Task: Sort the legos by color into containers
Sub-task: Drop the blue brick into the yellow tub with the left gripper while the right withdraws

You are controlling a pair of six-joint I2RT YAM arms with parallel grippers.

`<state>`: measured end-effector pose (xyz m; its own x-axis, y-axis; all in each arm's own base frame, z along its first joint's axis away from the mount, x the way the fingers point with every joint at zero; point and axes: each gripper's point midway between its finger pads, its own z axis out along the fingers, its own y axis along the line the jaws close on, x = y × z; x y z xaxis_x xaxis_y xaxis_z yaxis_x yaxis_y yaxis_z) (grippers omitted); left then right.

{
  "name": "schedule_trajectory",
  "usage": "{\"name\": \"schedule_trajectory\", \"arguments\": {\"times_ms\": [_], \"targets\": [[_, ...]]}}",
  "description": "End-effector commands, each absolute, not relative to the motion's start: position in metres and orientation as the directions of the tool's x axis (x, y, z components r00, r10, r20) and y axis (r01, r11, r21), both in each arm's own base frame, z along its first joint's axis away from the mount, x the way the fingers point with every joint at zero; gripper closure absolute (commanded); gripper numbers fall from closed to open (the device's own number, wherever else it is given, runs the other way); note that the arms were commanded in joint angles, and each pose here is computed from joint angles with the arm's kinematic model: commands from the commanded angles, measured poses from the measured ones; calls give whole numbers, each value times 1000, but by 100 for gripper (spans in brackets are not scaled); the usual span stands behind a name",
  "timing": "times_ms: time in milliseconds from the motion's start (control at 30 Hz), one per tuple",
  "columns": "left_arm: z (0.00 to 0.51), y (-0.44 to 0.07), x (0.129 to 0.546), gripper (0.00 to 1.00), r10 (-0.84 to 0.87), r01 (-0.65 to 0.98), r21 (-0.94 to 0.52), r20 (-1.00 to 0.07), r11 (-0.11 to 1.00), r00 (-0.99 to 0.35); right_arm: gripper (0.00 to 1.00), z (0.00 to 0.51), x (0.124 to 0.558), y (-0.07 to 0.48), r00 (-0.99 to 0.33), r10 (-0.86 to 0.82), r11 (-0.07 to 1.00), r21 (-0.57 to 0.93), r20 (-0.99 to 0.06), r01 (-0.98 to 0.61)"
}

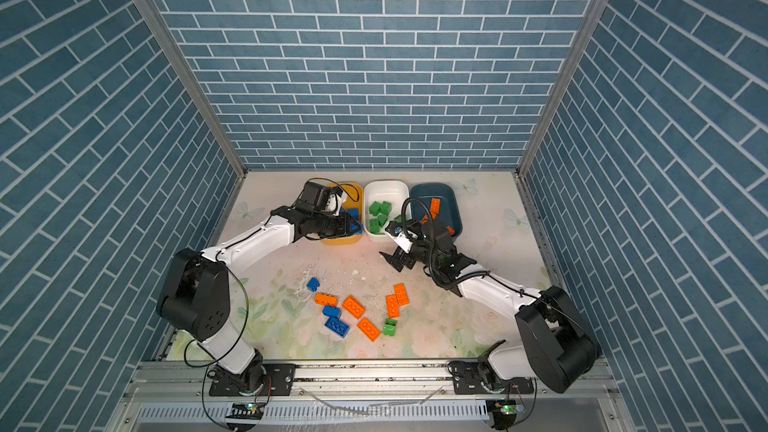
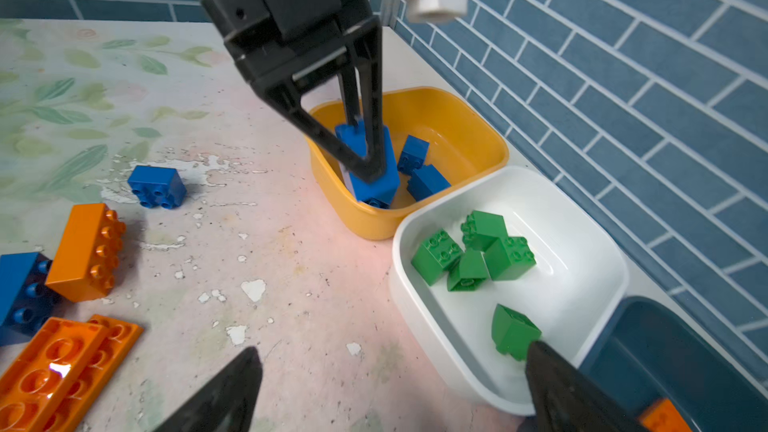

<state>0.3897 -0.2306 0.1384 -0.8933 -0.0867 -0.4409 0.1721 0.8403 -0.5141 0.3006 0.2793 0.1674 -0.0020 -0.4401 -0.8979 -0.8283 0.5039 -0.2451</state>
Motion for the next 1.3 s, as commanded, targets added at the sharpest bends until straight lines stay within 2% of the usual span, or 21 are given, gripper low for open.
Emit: {"name": "schedule_trajectory", "arguments": {"times_ms": [0, 133, 200, 433, 600, 800, 900, 967, 1133, 1267], "targets": [[128, -198, 405, 83, -124, 61, -376, -448, 925, -885, 1, 192, 316, 259, -36, -330, 676, -210, -943, -706], [123, -170, 418, 81, -113, -12, -214, -465, 977, -878, 1, 208, 336, 218, -125, -220, 865, -134, -967, -484], [122, -157, 425, 81, -80, -28, -118, -467, 993, -881, 1, 216, 340, 200, -184, -179, 918, -96, -966, -386], [120, -130, 439, 80, 18, -36, 111, -446, 993, -895, 1, 210, 345, 161, -354, -168, 978, -110, -920, -178], [120, -118, 446, 78, 44, -51, 202, -438, 978, -898, 1, 204, 346, 156, -403, -170, 982, -120, -899, -144], [113, -127, 452, 61, 45, -33, 179, -413, 983, -909, 1, 195, 347, 169, -407, -188, 972, -110, -894, -207], [118, -135, 450, 45, 28, -30, 129, -426, 991, -904, 1, 190, 347, 170, -418, -201, 970, -119, -886, -213], [122, -139, 447, 28, 12, -28, 87, -434, 996, -901, 1, 187, 346, 170, -426, -204, 969, -120, -881, -216], [136, -144, 429, 17, -26, -34, 10, -454, 999, -891, 1, 177, 345, 180, -443, -226, 956, -111, -867, -270], [141, -135, 404, 1, -81, -83, -17, -453, 996, -888, 1, 169, 343, 192, -441, -254, 936, -104, -861, -338]]}}
